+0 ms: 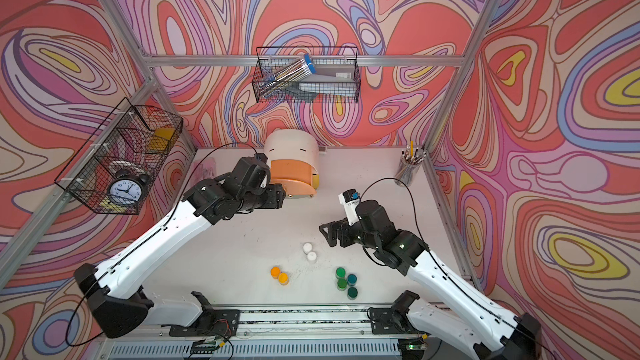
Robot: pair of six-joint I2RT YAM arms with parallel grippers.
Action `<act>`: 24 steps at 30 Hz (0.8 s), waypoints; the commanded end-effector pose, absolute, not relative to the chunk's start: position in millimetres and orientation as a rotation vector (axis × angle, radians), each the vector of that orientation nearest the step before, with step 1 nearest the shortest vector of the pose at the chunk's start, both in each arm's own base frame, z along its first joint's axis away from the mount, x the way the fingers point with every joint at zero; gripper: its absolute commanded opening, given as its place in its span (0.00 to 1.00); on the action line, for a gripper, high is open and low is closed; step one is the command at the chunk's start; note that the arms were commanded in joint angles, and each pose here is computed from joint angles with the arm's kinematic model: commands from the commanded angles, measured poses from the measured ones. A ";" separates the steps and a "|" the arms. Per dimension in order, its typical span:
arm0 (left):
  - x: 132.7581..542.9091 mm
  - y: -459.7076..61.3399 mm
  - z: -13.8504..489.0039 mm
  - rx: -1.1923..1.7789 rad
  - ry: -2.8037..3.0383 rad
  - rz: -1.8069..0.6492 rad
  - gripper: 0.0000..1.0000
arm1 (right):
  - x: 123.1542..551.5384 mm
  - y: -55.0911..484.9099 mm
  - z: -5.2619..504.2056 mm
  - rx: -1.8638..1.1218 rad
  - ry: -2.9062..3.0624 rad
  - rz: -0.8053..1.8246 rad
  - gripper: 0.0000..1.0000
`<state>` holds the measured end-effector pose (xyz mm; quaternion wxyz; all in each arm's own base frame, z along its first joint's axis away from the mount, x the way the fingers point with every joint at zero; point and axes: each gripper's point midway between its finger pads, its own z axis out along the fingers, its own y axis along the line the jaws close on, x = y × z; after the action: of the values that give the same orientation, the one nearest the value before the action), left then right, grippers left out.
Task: Put the paint cans in the drawer according to color
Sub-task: Open the drawer in the storage box, then pick up the paint can at the center of the board.
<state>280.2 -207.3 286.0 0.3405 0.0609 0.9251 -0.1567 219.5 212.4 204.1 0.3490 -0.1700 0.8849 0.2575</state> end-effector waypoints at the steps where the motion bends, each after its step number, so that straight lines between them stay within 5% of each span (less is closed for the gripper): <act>1: 253.4 -195.5 290.3 0.347 2.361 -0.413 0.75 | 210.0 200.6 189.3 -0.423 2.400 0.504 0.93; 24: 210.9 -165.6 253.8 0.518 2.238 -0.413 0.78 | 143.1 196.9 78.4 -0.500 2.843 0.068 0.55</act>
<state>210.1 -165.3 253.3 0.3783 0.1941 0.8904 -0.1626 149.0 196.3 89.9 0.1390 -0.1784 0.9736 0.0300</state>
